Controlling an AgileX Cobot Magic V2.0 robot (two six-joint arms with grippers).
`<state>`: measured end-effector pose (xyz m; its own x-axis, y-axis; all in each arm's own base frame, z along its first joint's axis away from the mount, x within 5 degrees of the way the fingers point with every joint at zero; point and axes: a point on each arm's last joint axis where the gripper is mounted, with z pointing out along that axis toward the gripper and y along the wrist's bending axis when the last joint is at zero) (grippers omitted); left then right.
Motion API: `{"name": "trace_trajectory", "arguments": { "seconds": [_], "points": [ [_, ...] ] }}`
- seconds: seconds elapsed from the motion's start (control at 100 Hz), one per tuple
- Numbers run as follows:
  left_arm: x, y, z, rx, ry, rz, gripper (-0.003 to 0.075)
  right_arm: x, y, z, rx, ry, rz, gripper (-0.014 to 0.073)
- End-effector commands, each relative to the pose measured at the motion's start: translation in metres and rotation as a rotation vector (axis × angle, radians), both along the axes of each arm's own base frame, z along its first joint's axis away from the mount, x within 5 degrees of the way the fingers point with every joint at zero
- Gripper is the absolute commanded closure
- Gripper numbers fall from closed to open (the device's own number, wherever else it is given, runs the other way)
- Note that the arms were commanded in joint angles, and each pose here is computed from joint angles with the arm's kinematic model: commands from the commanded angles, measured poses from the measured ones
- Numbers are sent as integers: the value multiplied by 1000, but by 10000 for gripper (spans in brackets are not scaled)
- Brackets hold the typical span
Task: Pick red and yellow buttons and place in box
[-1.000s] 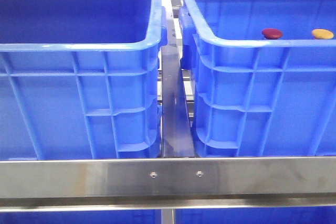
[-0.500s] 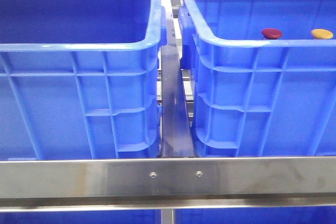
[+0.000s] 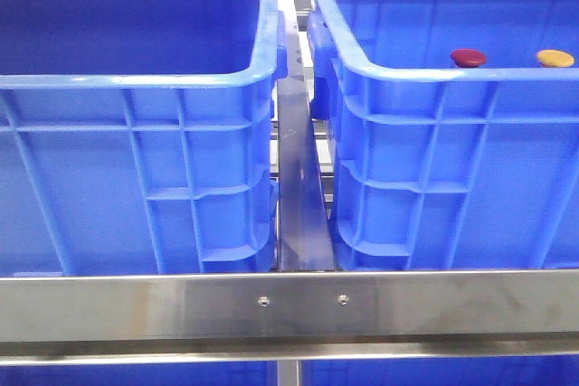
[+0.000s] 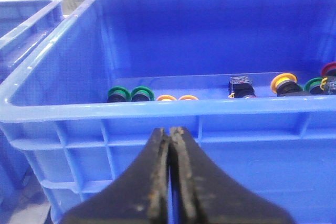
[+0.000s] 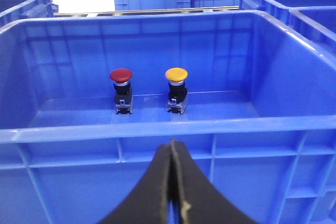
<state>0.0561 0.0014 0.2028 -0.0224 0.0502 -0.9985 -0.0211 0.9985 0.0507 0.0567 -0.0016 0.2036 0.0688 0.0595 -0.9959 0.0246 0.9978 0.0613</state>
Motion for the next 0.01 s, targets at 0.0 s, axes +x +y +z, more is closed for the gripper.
{"name": "trace_trajectory", "arguments": {
  "seconds": [0.0],
  "points": [
    [0, 0, -9, -11, -56, 0, 740, -4, 1, 14, -14, -118, 6, 655]
  ]
}}
